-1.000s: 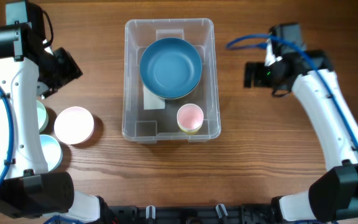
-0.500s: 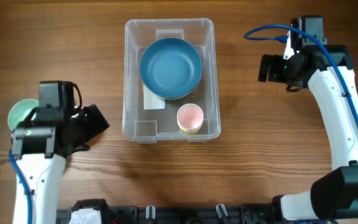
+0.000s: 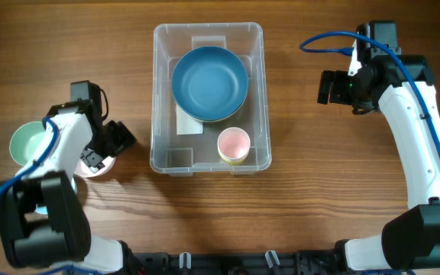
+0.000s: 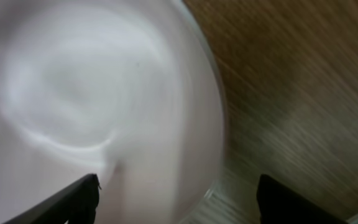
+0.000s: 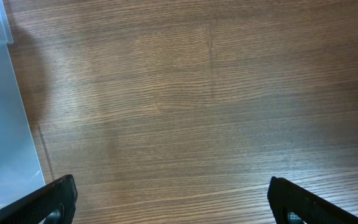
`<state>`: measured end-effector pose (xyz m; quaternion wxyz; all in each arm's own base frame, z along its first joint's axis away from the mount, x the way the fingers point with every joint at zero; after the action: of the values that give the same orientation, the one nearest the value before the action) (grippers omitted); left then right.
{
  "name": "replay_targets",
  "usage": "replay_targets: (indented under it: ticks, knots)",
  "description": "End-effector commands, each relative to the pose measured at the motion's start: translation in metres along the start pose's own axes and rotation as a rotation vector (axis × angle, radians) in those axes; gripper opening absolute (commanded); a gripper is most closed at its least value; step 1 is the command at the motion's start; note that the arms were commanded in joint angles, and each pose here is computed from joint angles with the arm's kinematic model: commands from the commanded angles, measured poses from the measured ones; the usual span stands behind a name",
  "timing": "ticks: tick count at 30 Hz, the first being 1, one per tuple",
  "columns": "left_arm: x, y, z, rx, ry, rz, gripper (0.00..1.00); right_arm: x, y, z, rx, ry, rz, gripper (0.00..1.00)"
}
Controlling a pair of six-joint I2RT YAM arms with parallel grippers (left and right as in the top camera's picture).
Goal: Pack container
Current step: 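Grasp the pink bowl rim with the left gripper, then carry the pink bowl into the bin's front left and release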
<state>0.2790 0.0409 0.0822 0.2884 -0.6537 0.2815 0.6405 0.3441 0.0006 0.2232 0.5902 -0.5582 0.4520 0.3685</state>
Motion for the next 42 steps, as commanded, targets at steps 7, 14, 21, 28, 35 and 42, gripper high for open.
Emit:
replay_targets:
  ticks: [7,14,21,28,35,42]
  knots:
    - [0.001,-0.011,-0.002,0.036,-0.009,-0.028,0.13,0.000,-0.002,0.001,-0.007,-0.010,0.007,1.00]
    - [-0.038,-0.037,-0.020,0.036,0.043,-0.106,0.04,0.000,-0.002,0.001,-0.008,-0.010,0.007,0.99]
    - [-0.169,-0.039,-0.056,0.166,0.143,-0.249,0.04,0.000,-0.002,0.001,-0.007,-0.010,0.006,0.99]
    - [-0.221,0.071,-0.131,0.530,0.265,-0.273,0.04,0.000,-0.002,0.001,-0.007,-0.010,0.007,1.00]
    - [-0.174,0.156,-0.176,0.760,0.178,-0.129,0.04,0.000,-0.001,0.001,-0.007,-0.010,0.009,1.00]
    - [-0.115,0.152,-0.180,0.727,0.023,-0.022,0.04,0.000,0.000,0.001,-0.008,-0.010,0.014,0.99]
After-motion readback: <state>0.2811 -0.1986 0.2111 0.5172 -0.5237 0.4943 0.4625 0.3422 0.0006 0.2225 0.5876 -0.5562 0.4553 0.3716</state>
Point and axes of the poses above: each gripper's point midway between its finger pads, its own x axis out along the fingers, its own z axis along the line the jaws close on, y = z × x, the point moved 6 cm from there along -x, back along the fingers, and after that the axes turned 2 degrees about -x, right-handed, at the moved point
